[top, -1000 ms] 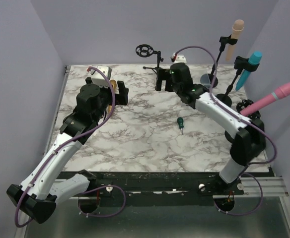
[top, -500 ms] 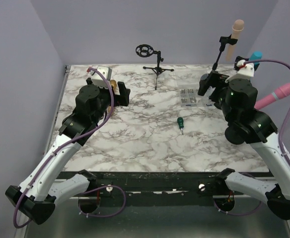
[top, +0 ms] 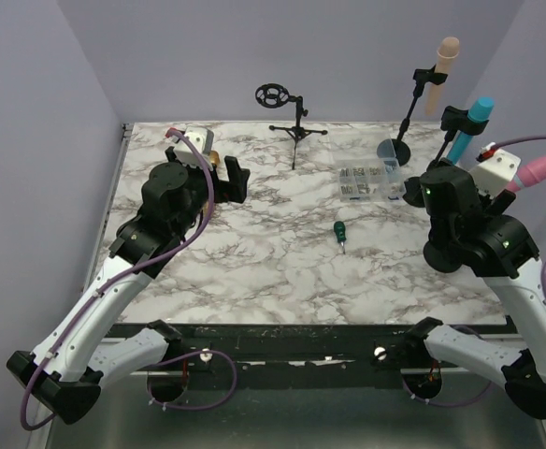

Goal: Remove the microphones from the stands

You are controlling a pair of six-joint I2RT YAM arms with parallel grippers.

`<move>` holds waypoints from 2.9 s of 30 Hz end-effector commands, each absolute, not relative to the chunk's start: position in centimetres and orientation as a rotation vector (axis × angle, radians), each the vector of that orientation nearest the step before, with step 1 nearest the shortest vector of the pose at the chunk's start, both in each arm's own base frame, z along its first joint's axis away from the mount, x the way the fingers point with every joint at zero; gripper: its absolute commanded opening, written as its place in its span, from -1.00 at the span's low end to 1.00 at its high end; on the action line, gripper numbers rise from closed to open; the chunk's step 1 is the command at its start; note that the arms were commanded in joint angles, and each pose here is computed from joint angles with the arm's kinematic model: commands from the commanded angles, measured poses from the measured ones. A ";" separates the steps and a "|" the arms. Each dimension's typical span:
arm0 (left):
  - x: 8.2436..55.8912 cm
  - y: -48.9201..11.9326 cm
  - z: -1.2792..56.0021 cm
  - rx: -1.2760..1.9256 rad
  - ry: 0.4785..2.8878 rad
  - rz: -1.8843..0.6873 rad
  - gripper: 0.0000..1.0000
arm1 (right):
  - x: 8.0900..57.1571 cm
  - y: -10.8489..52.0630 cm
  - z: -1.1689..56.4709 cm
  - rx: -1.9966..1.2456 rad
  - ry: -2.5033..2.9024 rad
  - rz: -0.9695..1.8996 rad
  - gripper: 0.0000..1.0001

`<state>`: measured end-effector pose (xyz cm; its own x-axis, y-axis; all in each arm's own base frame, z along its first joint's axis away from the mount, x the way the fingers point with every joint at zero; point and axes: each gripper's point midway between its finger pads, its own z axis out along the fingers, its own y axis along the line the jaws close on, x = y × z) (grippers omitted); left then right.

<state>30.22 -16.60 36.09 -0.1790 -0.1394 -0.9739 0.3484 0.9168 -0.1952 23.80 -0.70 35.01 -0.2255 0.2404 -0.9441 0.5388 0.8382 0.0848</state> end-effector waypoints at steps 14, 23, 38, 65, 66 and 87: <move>29.2 -16.6 38.1 0.168 1.653 -0.457 0.96 | 26.1 -9.6 34.9 0.840 1.747 -0.633 0.79; 28.9 -16.8 38.2 0.172 1.650 -0.479 0.97 | 28.2 -11.5 34.0 0.912 1.736 -0.565 0.76; 29.1 -16.8 38.1 0.174 1.654 -0.468 0.97 | 28.8 -12.2 32.7 0.974 1.621 -0.546 0.35; 29.5 -16.9 37.5 0.173 1.673 -0.453 0.97 | 27.8 -11.1 45.7 0.776 1.332 -0.360 -0.54; 29.5 -16.8 37.5 0.171 1.671 -0.449 0.97 | 27.8 -10.7 46.5 0.753 1.318 -0.327 -0.58; 29.6 -16.1 37.7 0.149 1.658 -0.420 0.97 | 35.5 10.1 48.2 0.126 1.495 0.794 -0.87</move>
<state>29.87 -16.91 36.21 -0.1766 -0.1334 -0.9752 0.3592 0.9137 -0.1900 35.27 2.62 50.35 0.1136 0.3950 -0.9116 -0.0964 0.9176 0.3856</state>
